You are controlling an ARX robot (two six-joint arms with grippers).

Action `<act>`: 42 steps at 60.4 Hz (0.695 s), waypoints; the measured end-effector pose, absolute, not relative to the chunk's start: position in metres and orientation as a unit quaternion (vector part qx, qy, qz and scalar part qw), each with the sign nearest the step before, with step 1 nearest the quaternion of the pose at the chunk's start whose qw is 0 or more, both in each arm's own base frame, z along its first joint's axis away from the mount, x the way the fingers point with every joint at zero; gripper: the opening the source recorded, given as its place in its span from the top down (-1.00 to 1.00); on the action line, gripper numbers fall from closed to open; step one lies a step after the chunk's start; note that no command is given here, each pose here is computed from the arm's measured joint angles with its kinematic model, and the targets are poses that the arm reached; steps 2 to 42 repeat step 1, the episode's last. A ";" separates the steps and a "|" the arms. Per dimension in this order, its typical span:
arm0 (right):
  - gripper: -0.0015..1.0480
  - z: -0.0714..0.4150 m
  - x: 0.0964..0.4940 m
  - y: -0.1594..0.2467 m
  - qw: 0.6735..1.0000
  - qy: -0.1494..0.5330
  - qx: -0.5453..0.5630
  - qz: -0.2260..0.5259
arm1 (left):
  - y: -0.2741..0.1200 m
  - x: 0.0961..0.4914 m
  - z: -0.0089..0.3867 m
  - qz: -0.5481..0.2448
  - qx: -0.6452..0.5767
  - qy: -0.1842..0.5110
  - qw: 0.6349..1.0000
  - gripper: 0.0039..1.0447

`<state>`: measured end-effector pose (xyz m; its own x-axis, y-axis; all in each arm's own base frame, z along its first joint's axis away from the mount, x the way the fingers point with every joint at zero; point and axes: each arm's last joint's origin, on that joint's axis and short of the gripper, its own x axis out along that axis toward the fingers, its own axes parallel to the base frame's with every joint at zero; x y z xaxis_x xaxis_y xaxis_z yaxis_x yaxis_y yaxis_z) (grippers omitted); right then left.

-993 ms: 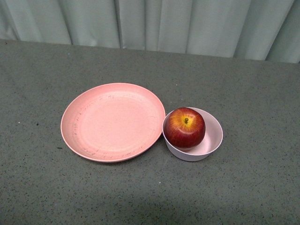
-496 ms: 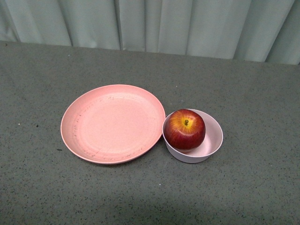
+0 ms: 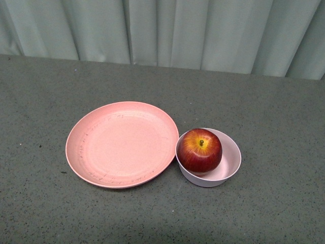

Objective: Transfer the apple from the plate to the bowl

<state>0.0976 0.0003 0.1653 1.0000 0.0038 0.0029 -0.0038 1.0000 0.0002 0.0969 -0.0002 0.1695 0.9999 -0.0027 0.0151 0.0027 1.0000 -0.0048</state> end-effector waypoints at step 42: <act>-0.82 0.165 0.098 0.000 1.000 -0.001 0.000 0.002 | 0.000 0.097 0.169 -0.001 -0.002 -0.008 1.000 -0.88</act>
